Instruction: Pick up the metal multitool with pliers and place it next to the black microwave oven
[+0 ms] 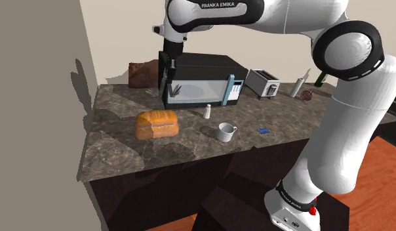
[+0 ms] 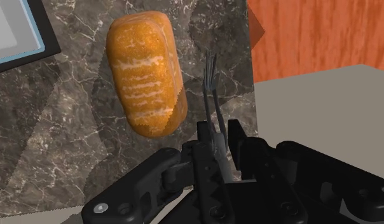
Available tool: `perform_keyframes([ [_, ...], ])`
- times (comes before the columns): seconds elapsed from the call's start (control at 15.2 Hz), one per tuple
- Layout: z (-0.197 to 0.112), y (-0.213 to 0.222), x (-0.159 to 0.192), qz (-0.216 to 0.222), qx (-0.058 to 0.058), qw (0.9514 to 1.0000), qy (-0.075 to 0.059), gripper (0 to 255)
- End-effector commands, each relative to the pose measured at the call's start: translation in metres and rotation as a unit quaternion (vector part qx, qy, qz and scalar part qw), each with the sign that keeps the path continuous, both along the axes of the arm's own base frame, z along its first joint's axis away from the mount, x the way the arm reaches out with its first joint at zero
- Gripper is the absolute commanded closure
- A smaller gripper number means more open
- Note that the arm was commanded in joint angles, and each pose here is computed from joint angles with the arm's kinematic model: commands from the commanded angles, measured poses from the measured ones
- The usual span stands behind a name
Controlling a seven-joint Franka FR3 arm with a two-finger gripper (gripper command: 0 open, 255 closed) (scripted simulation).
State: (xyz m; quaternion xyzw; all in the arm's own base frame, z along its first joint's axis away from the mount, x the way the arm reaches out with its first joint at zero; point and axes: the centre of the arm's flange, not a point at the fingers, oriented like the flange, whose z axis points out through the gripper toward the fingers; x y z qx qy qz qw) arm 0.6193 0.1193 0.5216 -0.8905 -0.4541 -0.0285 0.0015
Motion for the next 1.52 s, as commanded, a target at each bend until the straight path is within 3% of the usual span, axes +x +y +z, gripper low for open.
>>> perform_keyframes([
  [0.0,0.010,-0.001,0.000,0.000,0.000,1.0000,0.000,255],
  [1.19,0.101,-0.001,0.000,0.000,0.000,1.0000,0.000,255],
  [1.45,0.101,-0.053,0.003,0.000,0.000,1.0000,0.000,255],
])
